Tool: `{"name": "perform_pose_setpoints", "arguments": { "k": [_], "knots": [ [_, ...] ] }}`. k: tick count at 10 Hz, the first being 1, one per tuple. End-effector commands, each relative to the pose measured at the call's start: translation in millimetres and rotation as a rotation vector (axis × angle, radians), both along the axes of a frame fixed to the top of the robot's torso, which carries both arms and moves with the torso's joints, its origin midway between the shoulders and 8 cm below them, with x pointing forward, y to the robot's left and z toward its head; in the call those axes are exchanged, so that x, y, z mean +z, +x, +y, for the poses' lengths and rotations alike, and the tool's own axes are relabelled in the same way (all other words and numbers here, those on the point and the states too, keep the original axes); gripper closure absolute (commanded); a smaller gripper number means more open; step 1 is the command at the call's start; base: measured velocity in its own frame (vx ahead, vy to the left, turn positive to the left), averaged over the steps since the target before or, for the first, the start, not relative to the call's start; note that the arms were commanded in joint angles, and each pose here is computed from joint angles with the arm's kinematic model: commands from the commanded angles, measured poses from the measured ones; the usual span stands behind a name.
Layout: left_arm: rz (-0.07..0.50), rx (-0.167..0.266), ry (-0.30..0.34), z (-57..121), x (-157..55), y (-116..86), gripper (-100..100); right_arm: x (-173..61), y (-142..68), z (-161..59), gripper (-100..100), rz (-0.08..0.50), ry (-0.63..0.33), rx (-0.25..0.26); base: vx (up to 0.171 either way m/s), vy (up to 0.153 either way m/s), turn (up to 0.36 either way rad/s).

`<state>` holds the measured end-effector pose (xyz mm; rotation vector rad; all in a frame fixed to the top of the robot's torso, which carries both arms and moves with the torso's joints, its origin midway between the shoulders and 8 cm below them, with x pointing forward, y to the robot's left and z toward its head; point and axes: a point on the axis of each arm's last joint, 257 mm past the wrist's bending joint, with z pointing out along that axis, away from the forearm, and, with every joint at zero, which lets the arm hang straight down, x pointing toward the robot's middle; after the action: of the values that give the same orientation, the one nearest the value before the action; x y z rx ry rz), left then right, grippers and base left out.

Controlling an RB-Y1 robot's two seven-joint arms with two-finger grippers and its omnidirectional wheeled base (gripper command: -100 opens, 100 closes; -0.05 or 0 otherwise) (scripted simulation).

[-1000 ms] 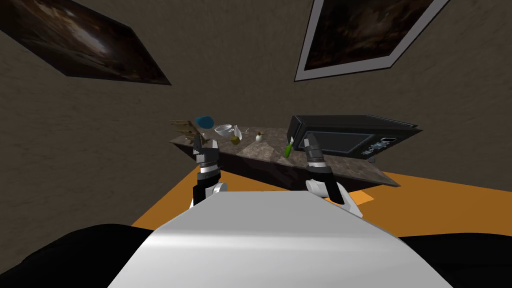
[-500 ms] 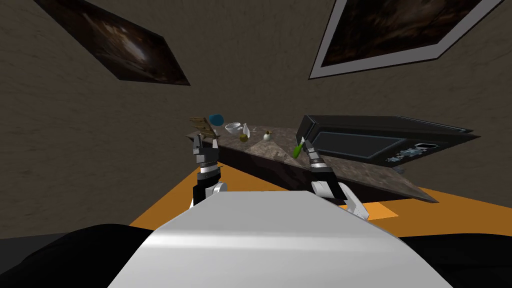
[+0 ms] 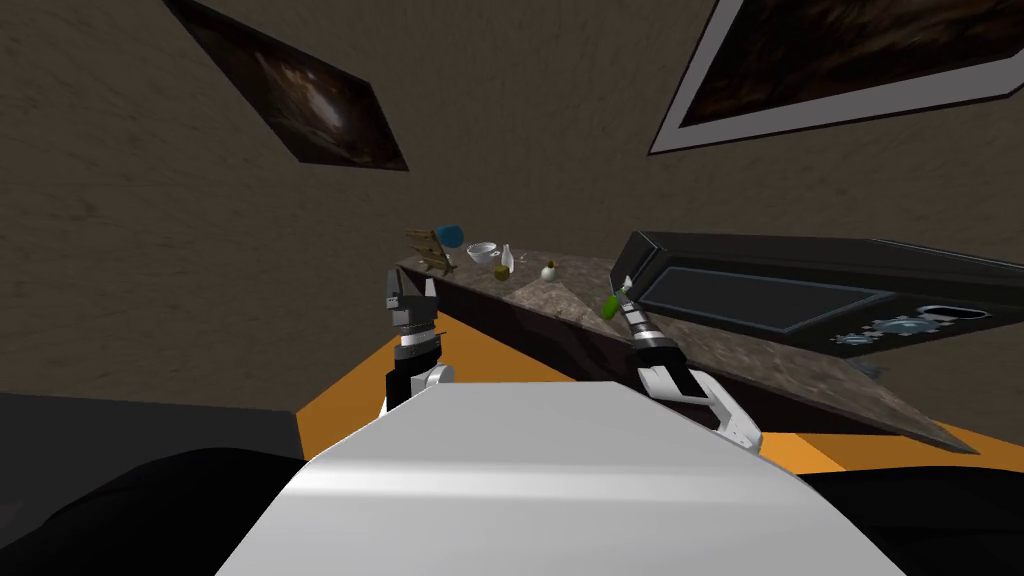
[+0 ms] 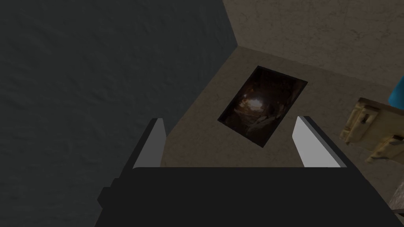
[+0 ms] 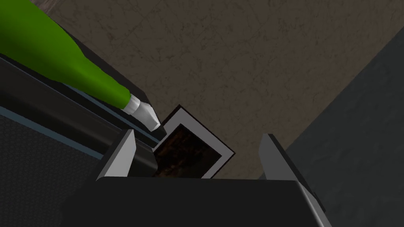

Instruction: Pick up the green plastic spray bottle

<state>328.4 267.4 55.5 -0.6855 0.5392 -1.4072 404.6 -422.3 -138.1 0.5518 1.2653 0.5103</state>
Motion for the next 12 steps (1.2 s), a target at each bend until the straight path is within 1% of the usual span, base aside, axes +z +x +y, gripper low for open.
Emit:
{"name": "perform_pose_setpoints", "arguments": {
  "k": [1, 2, 3, 4, 7, 8, 10, 11, 12],
  "knots": [
    [0.000, 0.000, 0.000, 0.0, 0.0, 0.0, 0, -18.4, -2.2, -34.6, -100, 0.079, -0.057, -0.062, -0.045, 0.088, 0.240],
    [0.000, 0.000, 0.000, 0.0, 0.0, 0.0, 0, -21.1, -2.6, -36.2, -100, 0.084, -0.056, -0.065, -0.023, 0.074, 0.054],
    [0.000, 0.000, 0.000, 0.0, 0.0, 0.0, 0, -32.6, -5.3, -57.1, -100, 0.132, -0.090, -0.104, -0.022, 0.062, 0.173],
    [0.000, 0.000, 0.000, 0.0, 0.0, 0.0, 0, -33.8, -5.6, -57.8, -100, 0.135, -0.089, -0.105, -0.015, 0.039, 0.078],
    [0.000, 0.000, 0.000, 0.0, 0.0, 0.0, 0, -63.8, -20.8, -124.1, -100, 0.278, -0.185, -0.225, -0.022, 0.075, 0.217],
    [0.000, 0.000, 0.000, 0.0, 0.0, 0.0, 0, -66.0, -21.6, -125.4, -100, 0.283, -0.184, -0.228, -0.030, 0.058, 0.044],
    [0.000, 0.000, 0.000, 0.0, 0.0, 0.0, 0, -81.7, -37.4, -170.7, -100, 0.377, -0.241, -0.309, -0.033, 0.067, 0.188],
    [0.000, 0.000, 0.000, 0.0, 0.0, 0.0, 0, -81.7, -37.4, -170.7, -100, 0.377, -0.241, -0.309, -0.020, 0.054, 0.079],
    [0.000, 0.000, 0.000, 0.1, 0.0, 0.0, 0, -87.8, -46.5, -192.8, -100, 0.421, -0.267, -0.349, -0.004, 0.053, 0.153]
  ]
}}
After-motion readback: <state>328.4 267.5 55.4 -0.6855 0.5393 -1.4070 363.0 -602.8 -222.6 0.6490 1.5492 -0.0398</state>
